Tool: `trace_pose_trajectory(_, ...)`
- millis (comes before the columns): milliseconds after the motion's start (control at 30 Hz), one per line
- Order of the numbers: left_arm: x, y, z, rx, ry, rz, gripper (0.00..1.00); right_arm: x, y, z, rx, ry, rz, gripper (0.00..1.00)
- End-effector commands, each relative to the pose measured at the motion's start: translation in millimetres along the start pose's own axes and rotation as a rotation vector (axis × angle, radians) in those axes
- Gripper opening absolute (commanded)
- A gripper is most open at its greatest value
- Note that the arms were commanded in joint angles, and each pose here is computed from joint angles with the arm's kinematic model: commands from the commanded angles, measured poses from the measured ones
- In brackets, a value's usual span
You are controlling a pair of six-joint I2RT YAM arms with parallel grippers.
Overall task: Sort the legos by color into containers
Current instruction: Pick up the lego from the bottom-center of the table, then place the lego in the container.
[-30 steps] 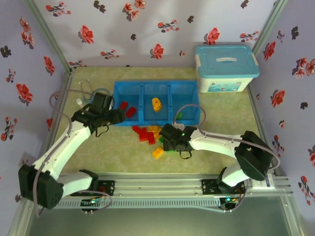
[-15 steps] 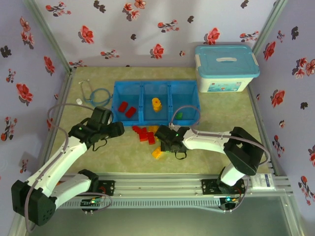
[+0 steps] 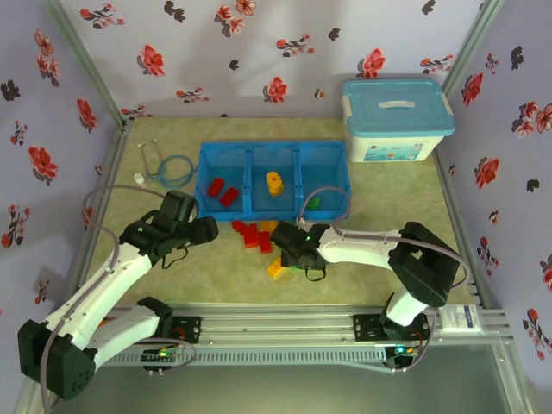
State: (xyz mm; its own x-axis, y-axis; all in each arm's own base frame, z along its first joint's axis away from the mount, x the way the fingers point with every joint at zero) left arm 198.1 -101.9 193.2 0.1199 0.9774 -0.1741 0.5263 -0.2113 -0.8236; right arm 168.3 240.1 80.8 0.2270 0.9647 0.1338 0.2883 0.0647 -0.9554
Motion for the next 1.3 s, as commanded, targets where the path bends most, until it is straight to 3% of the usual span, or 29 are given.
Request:
trace_pose_trajectory(0, -2.5, -2.6, 6.6, 0.004, -0.014, 0.016, 0.68, -8.9, -0.7, 2.8, -0.018, 0.017, 0.042, 0.77)
trace_pose_trajectory(233, -9.8, -0.5, 17.0, 0.019, 0.008, 0.021, 0.67, -11.1, 5.0, 5.0, -0.016, 0.029, 0.044, 0.74)
trace_pose_trajectory(433, -17.9, -1.4, 23.4, 0.019, 0.033, 0.025, 0.67, -11.3, 4.5, 4.0, -0.020, 0.032, 0.058, 0.61)
trace_pose_trajectory(733, -35.7, -0.6, 31.2, 0.015, 0.107, 0.060, 0.67, -7.1, -43.5, -12.8, -0.098, 0.018, -0.007, 0.50)
trace_pose_trajectory(1033, -68.8, 9.6, 45.3, 0.029, 0.228, 0.142, 0.67, -27.7, -131.2, -89.4, -0.265, 0.045, -0.081, 0.50)
trace_pose_trajectory(1133, -79.5, 14.4, 50.3, 0.042, 0.265, 0.153, 0.67, -37.7, -142.2, -123.3, -0.290, 0.084, -0.089, 0.50)
trace_pose_trajectory(1267, -94.7, 20.0, 56.8, 0.048, 0.306, 0.176, 0.66, -38.9, -133.3, -157.1, -0.236, 0.102, -0.097, 0.50)
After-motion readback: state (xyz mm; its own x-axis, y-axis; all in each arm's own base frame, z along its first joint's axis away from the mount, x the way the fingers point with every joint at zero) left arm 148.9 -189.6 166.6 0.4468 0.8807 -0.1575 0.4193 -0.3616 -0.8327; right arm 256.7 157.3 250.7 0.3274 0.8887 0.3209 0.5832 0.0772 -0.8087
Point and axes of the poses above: each hand's point on the last joint's axis, 136 mm out from that joint toward the fingers, its own y axis out along the fingers, its own x axis along the line the jaws close on, z = x × y, the point moved 6 cm from there along -y, back along the fingers, and after that the axes turned 12 degrees about y, right-handed, at the moved point
